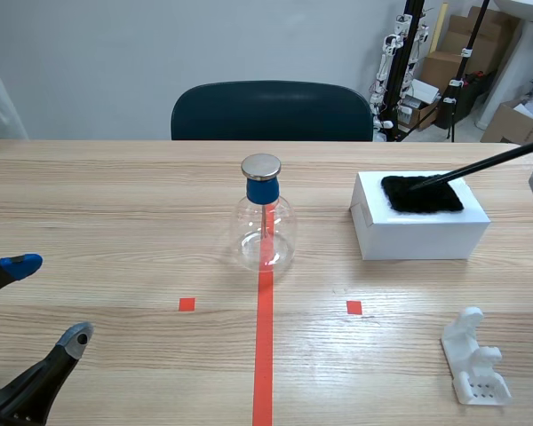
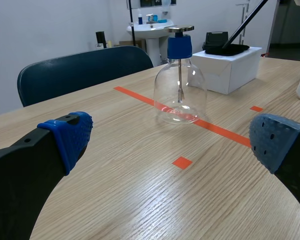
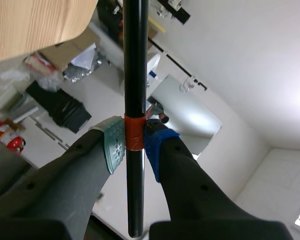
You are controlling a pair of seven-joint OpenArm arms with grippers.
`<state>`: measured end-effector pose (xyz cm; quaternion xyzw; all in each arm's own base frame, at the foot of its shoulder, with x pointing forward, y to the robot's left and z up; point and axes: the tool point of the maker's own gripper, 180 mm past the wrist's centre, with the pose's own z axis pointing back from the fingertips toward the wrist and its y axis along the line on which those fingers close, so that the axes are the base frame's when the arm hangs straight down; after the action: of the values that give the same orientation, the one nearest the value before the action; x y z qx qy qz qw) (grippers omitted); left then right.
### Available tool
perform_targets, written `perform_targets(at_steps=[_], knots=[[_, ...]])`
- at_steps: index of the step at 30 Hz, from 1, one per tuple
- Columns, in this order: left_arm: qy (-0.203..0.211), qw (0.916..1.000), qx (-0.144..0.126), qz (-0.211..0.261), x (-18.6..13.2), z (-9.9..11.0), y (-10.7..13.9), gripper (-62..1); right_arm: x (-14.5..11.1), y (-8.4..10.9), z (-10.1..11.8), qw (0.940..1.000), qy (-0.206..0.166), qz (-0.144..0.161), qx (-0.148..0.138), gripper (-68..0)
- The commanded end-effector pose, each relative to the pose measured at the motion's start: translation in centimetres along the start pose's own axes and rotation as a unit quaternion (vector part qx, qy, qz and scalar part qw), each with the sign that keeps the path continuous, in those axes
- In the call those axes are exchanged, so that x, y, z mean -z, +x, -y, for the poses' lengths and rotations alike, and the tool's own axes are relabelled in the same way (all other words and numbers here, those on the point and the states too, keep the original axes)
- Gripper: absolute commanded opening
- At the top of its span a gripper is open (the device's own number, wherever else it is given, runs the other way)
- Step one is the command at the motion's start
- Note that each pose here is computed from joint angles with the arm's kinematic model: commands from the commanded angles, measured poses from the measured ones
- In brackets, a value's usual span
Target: Do the electroscope experiment. rub the rod on the fur
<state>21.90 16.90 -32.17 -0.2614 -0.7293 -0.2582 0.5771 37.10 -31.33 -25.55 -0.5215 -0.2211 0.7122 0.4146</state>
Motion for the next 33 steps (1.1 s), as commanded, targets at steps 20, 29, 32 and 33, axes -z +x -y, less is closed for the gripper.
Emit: perform_targets(at_steps=[20,29,32,33], knots=[[0.002,0.9995,0.008,0.032,0.0,-0.3,1.4,1.4,0.0,-3.3,0.2,0.999,0.009,-0.037,-0.025,-67.7],[0.002,0.9995,0.008,0.032,0.0,-0.3,1.4,1.4,0.0,-1.2,1.9,0.9997,-0.015,-0.018,-0.005,-67.7],[0.002,0.9995,0.008,0.032,0.0,-0.3,1.4,1.4,0.0,-2.1,1.7,0.9991,-0.012,-0.041,-0.003,-67.7],[0.002,0.9995,0.008,0.032,0.0,-0.3,1.4,1.4,0.0,-2.5,1.5,0.9986,-0.01,-0.051,-0.003,-67.7]])
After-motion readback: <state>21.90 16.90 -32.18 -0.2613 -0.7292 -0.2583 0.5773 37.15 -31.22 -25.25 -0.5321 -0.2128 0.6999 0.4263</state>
